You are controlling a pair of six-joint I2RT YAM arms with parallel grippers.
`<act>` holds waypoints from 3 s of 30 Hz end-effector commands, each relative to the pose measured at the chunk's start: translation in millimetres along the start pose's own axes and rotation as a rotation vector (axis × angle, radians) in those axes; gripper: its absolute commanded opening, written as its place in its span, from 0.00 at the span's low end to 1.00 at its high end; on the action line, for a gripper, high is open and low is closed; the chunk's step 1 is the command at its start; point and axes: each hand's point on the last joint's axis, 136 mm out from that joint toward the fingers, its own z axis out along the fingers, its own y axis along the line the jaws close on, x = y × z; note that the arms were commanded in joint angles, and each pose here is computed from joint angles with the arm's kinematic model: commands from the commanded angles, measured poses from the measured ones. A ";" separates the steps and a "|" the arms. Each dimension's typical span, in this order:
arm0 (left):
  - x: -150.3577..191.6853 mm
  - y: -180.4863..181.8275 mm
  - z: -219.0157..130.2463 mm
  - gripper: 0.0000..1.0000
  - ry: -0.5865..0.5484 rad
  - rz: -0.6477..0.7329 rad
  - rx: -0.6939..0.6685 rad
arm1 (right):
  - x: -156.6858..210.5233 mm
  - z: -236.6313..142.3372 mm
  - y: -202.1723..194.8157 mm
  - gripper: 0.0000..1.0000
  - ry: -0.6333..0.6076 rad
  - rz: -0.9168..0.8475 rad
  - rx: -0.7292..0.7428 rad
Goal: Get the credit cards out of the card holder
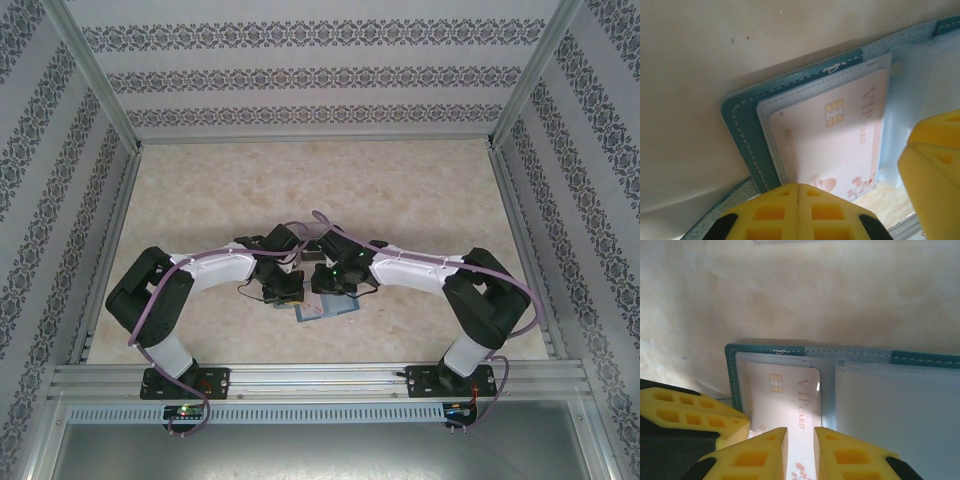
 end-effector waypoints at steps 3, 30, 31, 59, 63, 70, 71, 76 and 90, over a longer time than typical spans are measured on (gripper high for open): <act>4.9 7.4 7.5 0.00 0.013 -0.008 -0.026 | 3.9 10.9 -0.1 0.21 0.026 0.034 -0.045; 7.3 16.3 2.7 0.00 0.015 0.000 -0.088 | 2.2 5.4 -31.3 0.28 0.022 0.001 0.127; 7.7 16.9 2.8 0.00 0.016 0.000 -0.090 | 1.9 5.5 -30.8 0.28 0.022 -0.001 0.127; -0.6 -14.8 16.1 0.00 0.007 0.029 -0.079 | -0.3 -11.7 -21.0 0.34 -0.011 0.001 0.085; 1.4 -5.1 20.5 0.00 0.019 0.020 -0.117 | 0.8 -11.9 -23.9 0.34 -0.010 0.007 0.088; 5.2 2.7 20.8 0.00 0.029 0.023 -0.146 | 6.6 -0.3 -30.7 0.34 0.030 0.021 0.088; 5.6 3.1 21.1 0.00 0.031 0.021 -0.147 | 7.9 1.9 -31.0 0.34 0.039 0.023 0.086; 6.3 3.5 21.6 0.00 0.034 0.022 -0.146 | 9.7 7.5 -24.7 0.31 0.051 0.039 0.018; 7.3 3.2 21.5 0.00 0.046 0.029 -0.152 | -4.8 -20.4 4.5 0.23 -0.025 0.110 -0.287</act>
